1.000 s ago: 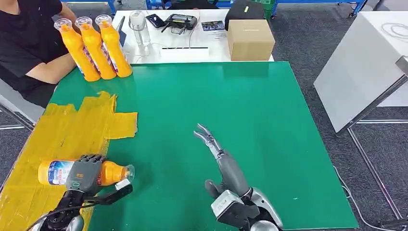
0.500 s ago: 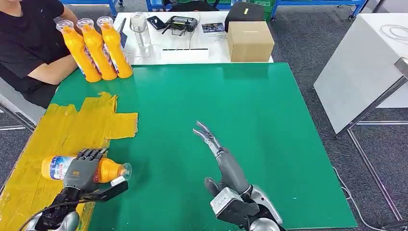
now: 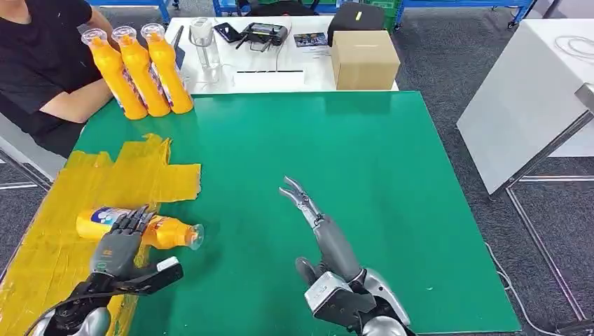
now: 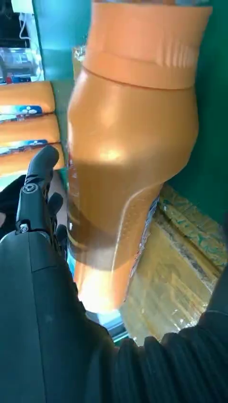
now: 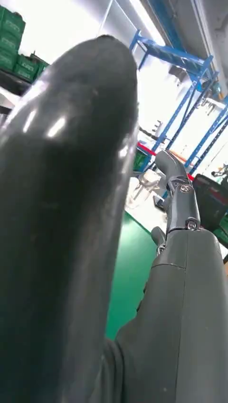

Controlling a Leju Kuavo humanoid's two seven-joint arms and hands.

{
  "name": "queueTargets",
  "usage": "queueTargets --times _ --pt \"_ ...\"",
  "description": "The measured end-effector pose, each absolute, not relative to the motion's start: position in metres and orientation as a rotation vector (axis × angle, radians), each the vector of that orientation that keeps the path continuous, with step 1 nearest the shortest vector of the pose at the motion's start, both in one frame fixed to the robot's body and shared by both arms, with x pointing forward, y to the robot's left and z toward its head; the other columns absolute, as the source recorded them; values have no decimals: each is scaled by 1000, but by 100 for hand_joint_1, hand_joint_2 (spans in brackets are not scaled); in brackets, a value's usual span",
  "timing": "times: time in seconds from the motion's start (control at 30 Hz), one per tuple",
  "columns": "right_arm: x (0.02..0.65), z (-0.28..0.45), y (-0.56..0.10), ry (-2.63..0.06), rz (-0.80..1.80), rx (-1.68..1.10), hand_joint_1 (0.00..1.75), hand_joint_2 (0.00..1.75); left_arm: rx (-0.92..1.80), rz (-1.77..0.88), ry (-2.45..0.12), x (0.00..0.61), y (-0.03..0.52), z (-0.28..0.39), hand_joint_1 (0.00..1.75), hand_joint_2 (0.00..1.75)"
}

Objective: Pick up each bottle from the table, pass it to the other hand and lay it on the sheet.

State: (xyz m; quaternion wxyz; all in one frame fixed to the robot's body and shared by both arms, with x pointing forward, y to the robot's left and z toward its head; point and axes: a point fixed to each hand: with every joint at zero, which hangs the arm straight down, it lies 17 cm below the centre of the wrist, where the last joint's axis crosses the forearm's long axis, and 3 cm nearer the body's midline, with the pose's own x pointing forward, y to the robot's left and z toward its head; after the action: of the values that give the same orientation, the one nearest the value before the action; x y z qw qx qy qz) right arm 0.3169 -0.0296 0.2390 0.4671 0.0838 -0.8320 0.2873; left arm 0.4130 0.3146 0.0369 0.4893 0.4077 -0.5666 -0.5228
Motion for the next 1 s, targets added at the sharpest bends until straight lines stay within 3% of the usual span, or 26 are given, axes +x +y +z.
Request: queueTargets --times 0.4,0.57,0.73,1.0 --pt "315 235 -32 -2039 705 194 0 0 884 -1094 -1519 407 307 64 0 0" --pt "312 231 -41 -2060 678 146 0 0 407 -572 -1804 400 277 130 0 0" --pt "304 248 -58 -2164 592 54 0 0 39 -327 -1981 373 244 187 0 0" --pt "293 275 -89 -2310 385 -87 0 0 -180 -131 -2139 328 208 239 0 0"
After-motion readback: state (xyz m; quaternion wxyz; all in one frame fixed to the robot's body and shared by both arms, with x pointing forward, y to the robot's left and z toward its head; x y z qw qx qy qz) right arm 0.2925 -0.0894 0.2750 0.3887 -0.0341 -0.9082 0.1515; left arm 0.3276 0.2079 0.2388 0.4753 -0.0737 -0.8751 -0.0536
